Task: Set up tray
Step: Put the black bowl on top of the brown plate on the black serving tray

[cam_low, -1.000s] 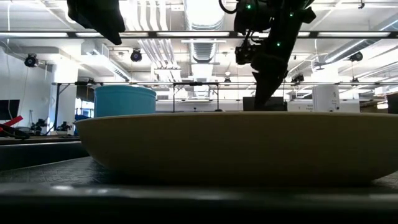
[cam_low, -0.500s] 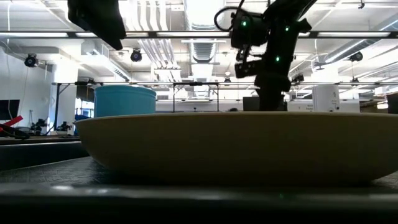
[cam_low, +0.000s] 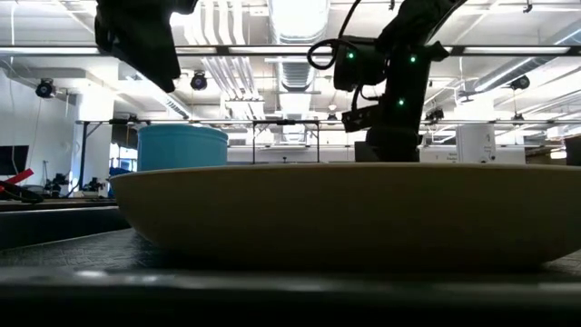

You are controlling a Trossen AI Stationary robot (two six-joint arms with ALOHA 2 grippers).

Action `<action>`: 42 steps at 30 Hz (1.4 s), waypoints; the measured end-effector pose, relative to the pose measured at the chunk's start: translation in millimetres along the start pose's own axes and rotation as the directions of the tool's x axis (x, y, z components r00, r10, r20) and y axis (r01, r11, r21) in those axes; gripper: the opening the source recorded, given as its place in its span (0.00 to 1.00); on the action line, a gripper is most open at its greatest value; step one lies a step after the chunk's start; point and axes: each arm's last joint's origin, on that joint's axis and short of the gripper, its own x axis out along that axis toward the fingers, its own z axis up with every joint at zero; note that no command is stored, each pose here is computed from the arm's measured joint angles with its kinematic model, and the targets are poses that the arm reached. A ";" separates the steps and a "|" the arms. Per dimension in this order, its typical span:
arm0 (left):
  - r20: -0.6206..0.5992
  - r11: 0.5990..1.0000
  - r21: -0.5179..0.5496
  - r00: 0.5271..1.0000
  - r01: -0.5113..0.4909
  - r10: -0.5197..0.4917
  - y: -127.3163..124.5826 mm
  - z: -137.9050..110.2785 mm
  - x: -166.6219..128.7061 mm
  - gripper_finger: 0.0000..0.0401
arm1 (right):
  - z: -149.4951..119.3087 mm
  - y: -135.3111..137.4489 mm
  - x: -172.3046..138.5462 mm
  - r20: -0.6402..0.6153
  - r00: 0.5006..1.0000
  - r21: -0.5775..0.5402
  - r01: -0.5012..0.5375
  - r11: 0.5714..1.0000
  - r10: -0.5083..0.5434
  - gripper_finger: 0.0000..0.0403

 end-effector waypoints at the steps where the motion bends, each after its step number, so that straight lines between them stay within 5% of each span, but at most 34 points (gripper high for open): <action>1: 0.000 1.000 0.000 1.000 0.000 0.000 0.0 -0.1 0.1 0.33 | -0.1 -0.1 -0.2 0.000 1.000 0.005 0.000 1.000 0.000 0.30; 7: 0.006 1.000 -0.004 1.000 0.007 -0.007 -1.0 1.8 -1.9 0.33 | -4.0 0.1 0.5 -0.045 0.999 -0.003 -0.009 1.000 0.009 0.05; 12: 0.006 1.000 -0.004 1.000 0.008 -0.008 -1.0 2.0 -2.2 0.33 | -7.7 12.5 -12.4 -0.022 0.998 -0.064 -0.059 0.996 0.058 0.02; 18: -0.016 0.999 -0.010 0.999 0.030 -0.031 -2.0 2.1 -3.2 0.33 | -9.0 52.8 -71.8 0.118 0.979 -0.334 -0.118 0.935 0.165 0.02; 21: -0.023 0.999 -0.016 0.999 0.037 -0.038 -2.4 2.2 -3.7 0.33 | -14.3 77.5 -101.0 0.131 0.966 -0.513 -0.126 0.849 0.222 0.02; 25: -0.042 0.997 -0.038 0.997 0.065 -0.067 -3.8 3.3 -6.5 0.33 | -27.7 114.6 -127.8 0.101 0.960 -0.721 -0.111 0.684 0.262 0.02; 32: -0.059 0.993 -0.019 0.991 0.119 -0.120 -13.6 -3.6 -15.4 0.33 | -54.0 175.7 -142.9 0.061 0.950 -0.914 -0.071 0.400 0.307 0.02; 39: -0.069 0.989 -0.010 0.987 0.144 -0.145 -20.4 -11.9 -20.8 0.33 | -59.4 222.7 -119.8 -0.049 0.947 -0.966 -0.126 0.226 0.317 0.02; 42: -0.073 0.989 -0.009 0.986 0.151 -0.151 -22.2 -14.5 -22.2 0.33 | -55.6 238.7 -108.0 -0.065 0.948 -0.973 -0.129 0.190 0.311 0.02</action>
